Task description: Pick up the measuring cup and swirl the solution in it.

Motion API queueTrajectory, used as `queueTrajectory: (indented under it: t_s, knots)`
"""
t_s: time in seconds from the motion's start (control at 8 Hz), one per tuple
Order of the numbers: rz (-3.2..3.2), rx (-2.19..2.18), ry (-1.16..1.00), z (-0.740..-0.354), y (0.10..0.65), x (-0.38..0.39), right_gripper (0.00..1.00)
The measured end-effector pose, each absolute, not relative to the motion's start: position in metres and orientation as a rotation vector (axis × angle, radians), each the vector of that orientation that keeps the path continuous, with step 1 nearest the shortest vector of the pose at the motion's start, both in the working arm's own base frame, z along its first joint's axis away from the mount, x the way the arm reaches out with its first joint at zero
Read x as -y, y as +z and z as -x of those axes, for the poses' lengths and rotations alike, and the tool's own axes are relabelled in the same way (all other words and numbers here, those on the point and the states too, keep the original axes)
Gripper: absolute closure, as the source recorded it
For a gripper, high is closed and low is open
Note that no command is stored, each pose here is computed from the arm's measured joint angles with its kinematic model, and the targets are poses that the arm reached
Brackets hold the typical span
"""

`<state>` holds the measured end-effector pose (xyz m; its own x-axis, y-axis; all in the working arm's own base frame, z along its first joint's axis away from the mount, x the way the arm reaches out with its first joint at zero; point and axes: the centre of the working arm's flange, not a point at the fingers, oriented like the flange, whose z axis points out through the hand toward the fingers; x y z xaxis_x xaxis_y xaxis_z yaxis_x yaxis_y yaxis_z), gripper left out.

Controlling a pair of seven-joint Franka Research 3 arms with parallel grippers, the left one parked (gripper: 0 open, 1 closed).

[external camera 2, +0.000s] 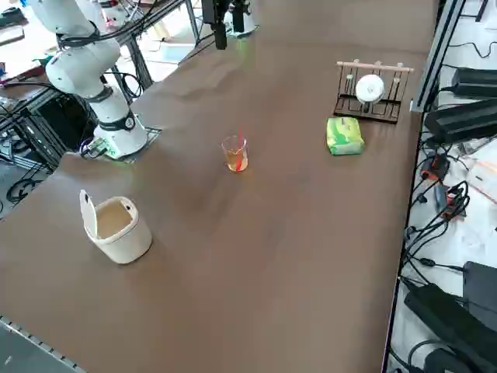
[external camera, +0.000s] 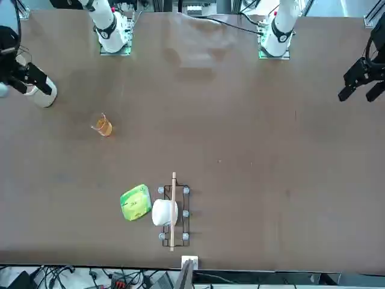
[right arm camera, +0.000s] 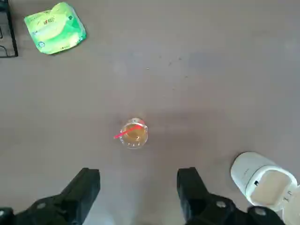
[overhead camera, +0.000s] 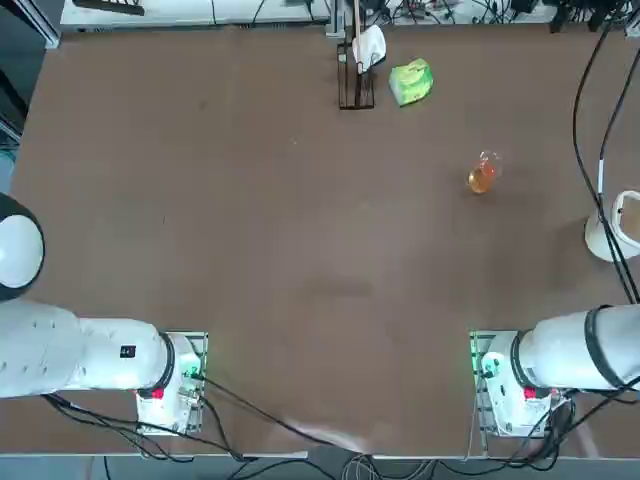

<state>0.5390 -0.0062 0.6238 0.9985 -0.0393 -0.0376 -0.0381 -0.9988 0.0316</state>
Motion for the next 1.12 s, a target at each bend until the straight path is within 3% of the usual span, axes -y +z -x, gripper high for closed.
queueTrajectory:
  t_s: [0.62, 1.12]
  knots:
    - [-3.111, 0.041, -0.099, -0.536, 0.622, -0.001, 0.0]
    - [-3.001, -0.067, -0.207, -0.532, 0.592, -0.104, 0.0]
